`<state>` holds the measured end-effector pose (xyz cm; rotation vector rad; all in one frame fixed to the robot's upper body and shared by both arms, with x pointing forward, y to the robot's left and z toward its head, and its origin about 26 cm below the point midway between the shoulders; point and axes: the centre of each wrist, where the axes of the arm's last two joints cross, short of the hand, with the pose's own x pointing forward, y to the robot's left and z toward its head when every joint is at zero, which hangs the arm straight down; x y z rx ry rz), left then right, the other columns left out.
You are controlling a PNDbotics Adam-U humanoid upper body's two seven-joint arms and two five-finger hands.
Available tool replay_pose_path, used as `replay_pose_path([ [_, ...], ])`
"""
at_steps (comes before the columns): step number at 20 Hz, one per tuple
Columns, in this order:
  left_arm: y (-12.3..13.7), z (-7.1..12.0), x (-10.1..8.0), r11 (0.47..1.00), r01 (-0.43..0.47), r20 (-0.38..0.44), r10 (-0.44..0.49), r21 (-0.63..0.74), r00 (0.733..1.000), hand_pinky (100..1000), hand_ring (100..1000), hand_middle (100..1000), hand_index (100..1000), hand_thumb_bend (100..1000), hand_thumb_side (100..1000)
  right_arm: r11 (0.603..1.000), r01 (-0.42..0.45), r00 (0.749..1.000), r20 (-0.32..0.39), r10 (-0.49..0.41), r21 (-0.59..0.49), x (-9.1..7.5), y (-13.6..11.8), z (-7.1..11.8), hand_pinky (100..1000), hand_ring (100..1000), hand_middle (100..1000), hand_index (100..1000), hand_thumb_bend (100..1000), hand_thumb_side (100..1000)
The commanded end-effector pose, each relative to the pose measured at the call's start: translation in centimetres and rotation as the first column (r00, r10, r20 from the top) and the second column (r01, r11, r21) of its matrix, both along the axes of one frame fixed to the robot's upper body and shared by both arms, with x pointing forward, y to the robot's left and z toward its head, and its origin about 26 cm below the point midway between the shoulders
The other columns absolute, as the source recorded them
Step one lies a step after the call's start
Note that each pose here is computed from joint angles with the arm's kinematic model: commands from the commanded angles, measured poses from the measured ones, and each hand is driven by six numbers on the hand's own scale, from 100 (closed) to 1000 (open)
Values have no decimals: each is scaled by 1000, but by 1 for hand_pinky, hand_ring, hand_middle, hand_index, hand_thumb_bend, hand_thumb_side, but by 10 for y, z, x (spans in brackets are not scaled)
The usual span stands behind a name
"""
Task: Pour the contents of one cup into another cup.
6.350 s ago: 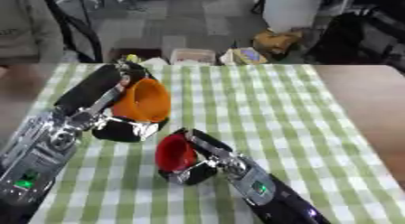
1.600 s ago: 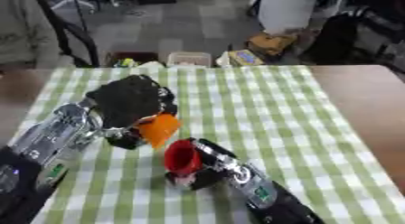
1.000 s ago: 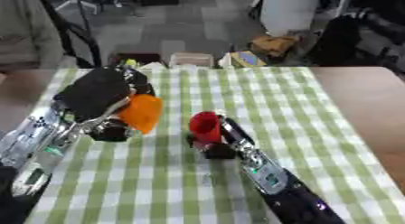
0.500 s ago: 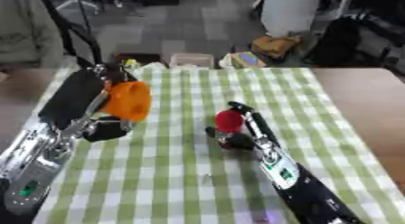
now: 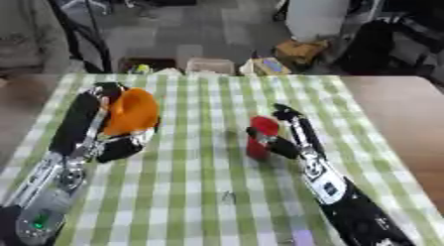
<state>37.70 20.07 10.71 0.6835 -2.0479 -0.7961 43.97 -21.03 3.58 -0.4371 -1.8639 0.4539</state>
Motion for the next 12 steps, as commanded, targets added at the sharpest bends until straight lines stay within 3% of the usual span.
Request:
replay_pose_path([
  [1,2,-8,10,997,8,-23,-9,-77,1000,546,428,406,695,524,549,999,-6,996,87,1,53,5,-12,34,887,776,714,899,688,605],
  [2,2,-13,13,996,9,-36,-13,-89,999,547,430,408,697,538,554,998,-10,995,98,4,66,4,-13,39,885,776,714,899,688,605],
  [3,2,-18,15,995,12,-48,-17,-98,999,559,459,438,717,687,588,997,-16,994,108,7,79,3,-13,43,878,773,712,898,687,605],
  [5,1,-28,19,995,19,-71,-26,-102,997,572,488,471,742,796,610,995,-25,993,121,13,99,1,-14,49,874,770,709,896,686,607],
  [6,1,-33,21,995,21,-86,-30,-103,996,577,498,482,751,857,567,994,-28,992,125,14,110,0,-14,51,870,768,707,895,686,624],
  [7,0,-38,23,995,24,-101,-34,-102,994,580,506,492,760,870,621,992,-31,992,128,15,122,0,-13,53,860,763,703,893,684,609],
  [10,-3,-50,28,994,23,-138,-38,-104,990,592,539,528,790,1000,640,989,-47,990,138,27,144,-3,-12,57,847,755,697,891,681,608],
  [12,-5,-55,31,994,14,-137,-29,-109,990,609,577,567,828,1000,675,987,-53,990,141,31,153,-4,-11,59,840,750,694,889,679,609],
])
